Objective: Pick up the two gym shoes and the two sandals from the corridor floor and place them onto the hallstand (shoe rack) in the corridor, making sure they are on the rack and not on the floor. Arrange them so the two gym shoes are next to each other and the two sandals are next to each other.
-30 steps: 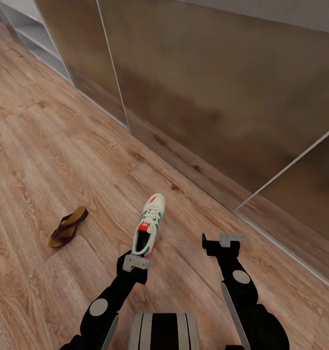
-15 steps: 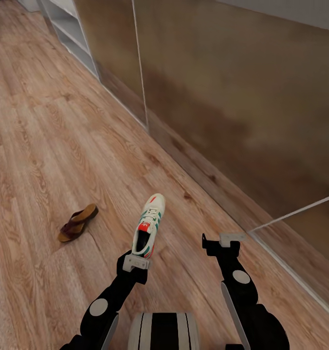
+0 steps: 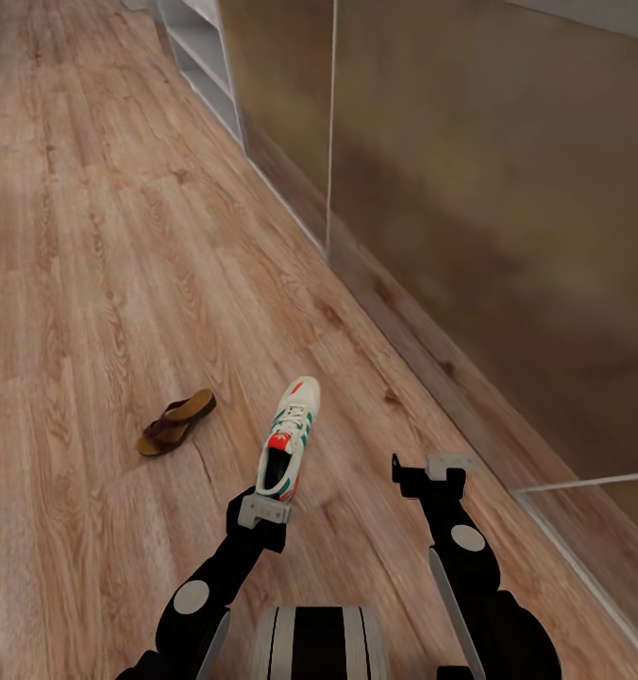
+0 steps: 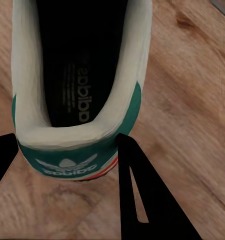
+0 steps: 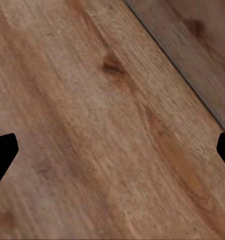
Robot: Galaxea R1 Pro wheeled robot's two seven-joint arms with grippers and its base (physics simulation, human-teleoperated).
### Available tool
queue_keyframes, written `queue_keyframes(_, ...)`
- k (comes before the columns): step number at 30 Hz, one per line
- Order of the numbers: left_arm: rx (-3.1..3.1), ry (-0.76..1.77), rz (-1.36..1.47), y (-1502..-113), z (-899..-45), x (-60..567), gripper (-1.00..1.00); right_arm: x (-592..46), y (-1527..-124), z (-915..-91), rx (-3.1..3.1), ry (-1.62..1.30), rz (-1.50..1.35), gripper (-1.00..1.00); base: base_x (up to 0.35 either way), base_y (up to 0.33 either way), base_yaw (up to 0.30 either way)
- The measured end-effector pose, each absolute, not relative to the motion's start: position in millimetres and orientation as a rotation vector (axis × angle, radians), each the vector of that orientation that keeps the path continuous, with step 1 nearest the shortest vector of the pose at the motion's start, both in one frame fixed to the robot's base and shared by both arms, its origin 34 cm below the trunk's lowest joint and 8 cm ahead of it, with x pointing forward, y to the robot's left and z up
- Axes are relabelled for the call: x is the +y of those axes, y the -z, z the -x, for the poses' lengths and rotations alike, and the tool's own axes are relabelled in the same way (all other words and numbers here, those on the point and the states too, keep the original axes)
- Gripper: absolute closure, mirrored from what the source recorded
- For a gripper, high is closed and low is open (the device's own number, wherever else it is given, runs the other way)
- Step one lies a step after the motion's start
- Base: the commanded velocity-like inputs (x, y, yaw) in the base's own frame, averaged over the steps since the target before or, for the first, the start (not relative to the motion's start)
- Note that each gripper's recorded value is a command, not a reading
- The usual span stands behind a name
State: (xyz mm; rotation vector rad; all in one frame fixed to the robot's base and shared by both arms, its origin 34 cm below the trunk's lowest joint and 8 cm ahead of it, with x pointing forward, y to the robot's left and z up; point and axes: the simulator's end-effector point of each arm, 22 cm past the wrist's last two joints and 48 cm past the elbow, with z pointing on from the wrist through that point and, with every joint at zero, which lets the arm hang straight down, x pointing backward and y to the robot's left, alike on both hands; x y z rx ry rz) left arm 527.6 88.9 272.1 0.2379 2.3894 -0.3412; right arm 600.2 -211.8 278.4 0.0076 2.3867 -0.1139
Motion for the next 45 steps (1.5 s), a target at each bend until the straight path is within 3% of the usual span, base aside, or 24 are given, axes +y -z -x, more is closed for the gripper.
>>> queue_keyframes(20, 2.402, 0.344, -0.237, -267, -524, 89, 1.0, -212, -273, -598, 2.397, 0.114, -0.007, -1.0, 0.008, -0.018, 0.289)
queue_keyframes(45, 2.415, 0.346, -0.235, -261, -521, 89, 1.0, -212, -267, -595, 2.41, 0.114, -0.006, -1.0, 0.109, -0.102, 0.289)
